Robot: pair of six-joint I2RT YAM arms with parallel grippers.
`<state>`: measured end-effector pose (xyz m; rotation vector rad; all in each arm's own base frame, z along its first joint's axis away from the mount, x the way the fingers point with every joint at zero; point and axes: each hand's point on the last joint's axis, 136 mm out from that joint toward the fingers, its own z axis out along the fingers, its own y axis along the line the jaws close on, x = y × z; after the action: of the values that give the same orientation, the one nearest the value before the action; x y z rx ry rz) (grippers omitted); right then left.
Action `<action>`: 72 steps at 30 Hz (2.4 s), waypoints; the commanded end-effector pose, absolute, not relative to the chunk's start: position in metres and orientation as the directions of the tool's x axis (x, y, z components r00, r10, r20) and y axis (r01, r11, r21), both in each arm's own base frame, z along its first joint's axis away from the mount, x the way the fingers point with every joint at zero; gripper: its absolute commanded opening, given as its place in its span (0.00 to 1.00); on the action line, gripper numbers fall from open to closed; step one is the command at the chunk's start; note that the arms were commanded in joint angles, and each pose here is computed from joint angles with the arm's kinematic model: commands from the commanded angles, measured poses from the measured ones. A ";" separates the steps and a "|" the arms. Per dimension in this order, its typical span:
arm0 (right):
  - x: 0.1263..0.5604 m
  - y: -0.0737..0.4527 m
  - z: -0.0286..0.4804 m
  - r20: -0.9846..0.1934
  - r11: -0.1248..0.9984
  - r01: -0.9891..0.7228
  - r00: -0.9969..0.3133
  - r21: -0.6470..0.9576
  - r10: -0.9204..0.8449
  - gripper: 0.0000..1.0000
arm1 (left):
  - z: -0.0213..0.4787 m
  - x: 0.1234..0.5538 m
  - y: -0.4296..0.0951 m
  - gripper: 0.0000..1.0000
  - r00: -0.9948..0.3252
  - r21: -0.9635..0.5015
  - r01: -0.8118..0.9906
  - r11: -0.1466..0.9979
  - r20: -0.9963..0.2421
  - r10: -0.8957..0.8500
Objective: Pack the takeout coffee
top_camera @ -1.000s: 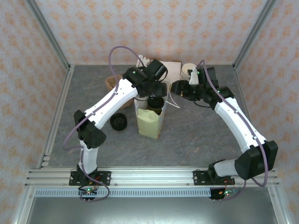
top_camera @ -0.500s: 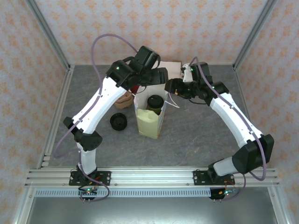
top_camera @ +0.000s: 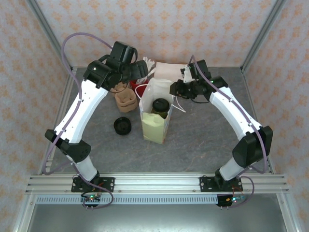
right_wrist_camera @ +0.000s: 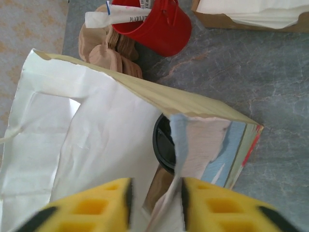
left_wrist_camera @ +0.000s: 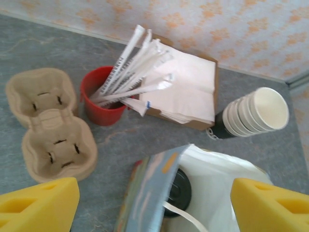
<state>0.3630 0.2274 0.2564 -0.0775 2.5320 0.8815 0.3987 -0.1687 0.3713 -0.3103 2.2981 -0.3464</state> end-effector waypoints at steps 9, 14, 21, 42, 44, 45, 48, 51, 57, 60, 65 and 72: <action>0.318 0.228 0.287 -0.544 0.729 -0.404 -0.837 0.553 -0.052 0.04 | 0.363 0.425 -0.146 0.82 -0.652 -0.363 -0.144 0.921 -0.665 -0.364; 0.301 0.223 0.302 -0.602 0.706 -0.459 -0.796 0.540 -0.056 0.03 | 0.354 0.430 -0.151 0.83 -0.675 -0.360 -0.143 0.922 -0.645 -0.357; 0.288 0.217 0.312 -0.644 0.704 -0.486 -0.763 0.518 -0.053 0.03 | 0.345 0.433 -0.153 0.82 -0.697 -0.345 -0.143 0.928 -0.630 -0.342; 0.315 0.218 0.291 -0.520 0.748 -0.276 -0.847 0.603 0.107 0.04 | 0.306 0.441 -0.145 0.78 -0.752 -0.263 -0.273 0.925 -0.542 -0.376; 0.319 0.215 0.287 -0.505 0.764 -0.238 -0.853 0.600 0.131 0.04 | 0.299 0.444 -0.146 0.78 -0.759 -0.257 -0.277 0.926 -0.533 -0.375; 0.321 0.215 0.287 -0.500 0.768 -0.225 -0.854 0.600 0.141 0.04 | 0.297 0.447 -0.148 0.78 -0.760 -0.259 -0.268 0.928 -0.535 -0.369; 0.326 0.213 0.282 -0.486 0.775 -0.187 -0.857 0.603 0.171 0.07 | 0.294 0.459 -0.159 0.75 -0.766 -0.279 -0.222 0.934 -0.543 -0.345; 0.330 0.216 0.283 -0.480 0.762 -0.178 -0.856 0.623 0.192 0.12 | 0.293 0.472 -0.169 0.72 -0.767 -0.291 -0.162 0.943 -0.564 -0.306; 0.330 0.211 0.296 -0.520 0.766 -0.190 -0.828 0.614 0.212 0.32 | 0.275 0.488 -0.180 0.63 -0.793 -0.224 -0.048 0.973 -0.584 -0.173; 0.329 0.205 0.303 -0.542 0.774 -0.195 -0.812 0.602 0.217 0.40 | 0.264 0.492 -0.179 0.57 -0.804 -0.185 -0.037 0.982 -0.578 -0.139; 0.330 0.190 0.312 -0.570 0.794 -0.183 -0.788 0.580 0.235 0.45 | 0.255 0.499 -0.183 0.51 -0.809 -0.172 -0.011 0.985 -0.577 -0.110; 0.331 0.178 0.320 -0.579 0.797 -0.166 -0.773 0.580 0.260 0.46 | 0.246 0.506 -0.191 0.42 -0.820 -0.189 0.003 0.982 -0.562 -0.105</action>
<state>0.3317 0.1866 0.3010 0.0708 2.3620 0.8555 0.5006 -0.1904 0.2387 -0.0896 2.5454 -0.2209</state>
